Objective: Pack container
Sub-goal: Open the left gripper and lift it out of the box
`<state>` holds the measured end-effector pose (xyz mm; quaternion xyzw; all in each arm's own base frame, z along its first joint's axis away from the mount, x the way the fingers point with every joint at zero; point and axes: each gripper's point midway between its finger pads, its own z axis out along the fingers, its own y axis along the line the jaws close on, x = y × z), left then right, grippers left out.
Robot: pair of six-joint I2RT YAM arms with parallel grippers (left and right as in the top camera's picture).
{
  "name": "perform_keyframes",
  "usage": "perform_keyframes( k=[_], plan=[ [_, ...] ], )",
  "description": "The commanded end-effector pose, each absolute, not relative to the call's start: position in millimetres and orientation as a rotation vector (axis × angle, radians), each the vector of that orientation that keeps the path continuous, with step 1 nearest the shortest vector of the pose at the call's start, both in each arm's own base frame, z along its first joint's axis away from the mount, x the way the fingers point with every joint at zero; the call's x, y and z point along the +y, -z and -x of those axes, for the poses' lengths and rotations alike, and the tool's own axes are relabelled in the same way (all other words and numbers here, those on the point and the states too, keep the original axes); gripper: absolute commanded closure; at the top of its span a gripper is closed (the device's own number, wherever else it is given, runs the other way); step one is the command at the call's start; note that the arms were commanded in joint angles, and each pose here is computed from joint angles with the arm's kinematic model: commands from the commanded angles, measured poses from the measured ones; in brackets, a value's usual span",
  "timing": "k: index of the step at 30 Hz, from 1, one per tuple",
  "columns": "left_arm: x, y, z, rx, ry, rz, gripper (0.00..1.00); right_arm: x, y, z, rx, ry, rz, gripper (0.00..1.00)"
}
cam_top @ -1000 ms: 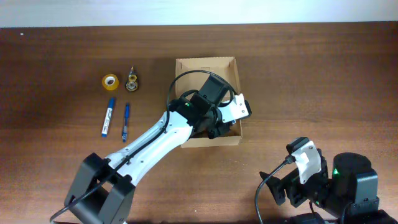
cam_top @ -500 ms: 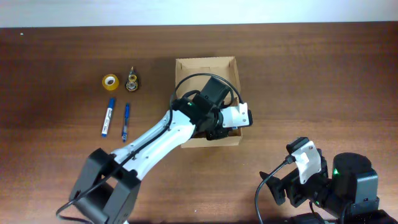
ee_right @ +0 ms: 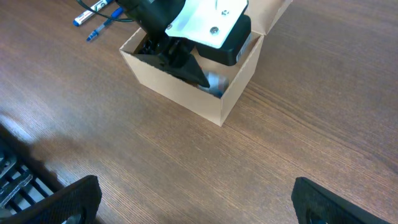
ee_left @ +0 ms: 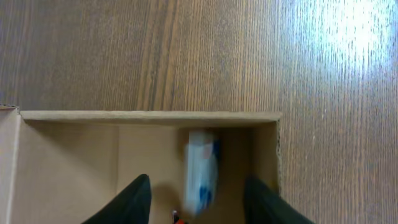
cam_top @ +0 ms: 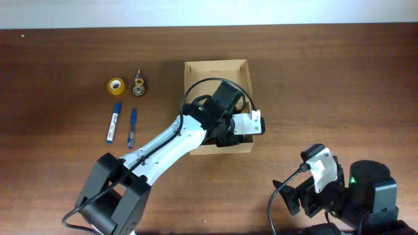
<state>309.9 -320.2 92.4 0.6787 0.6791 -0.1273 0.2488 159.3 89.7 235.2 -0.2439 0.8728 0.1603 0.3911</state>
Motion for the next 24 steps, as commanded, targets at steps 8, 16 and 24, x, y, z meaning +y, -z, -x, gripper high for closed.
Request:
perform_keyframes(
  k=[8,16,24],
  plan=[
    [-327.8,-125.1,-327.3,1.917,0.336,-1.699,0.51,87.0,-234.9,-160.4,2.217,-0.391,0.607,0.01],
    [-287.8,-237.6,-377.1,1.972,-0.032,-1.335,0.51,87.0,-234.9,-160.4,2.217,-0.391,0.607,0.01],
    [-194.6,-285.8,-419.0,2.136,-0.098,-0.779,0.44,87.0,-234.9,-160.4,2.217,-0.391,0.607,0.01]
  ],
)
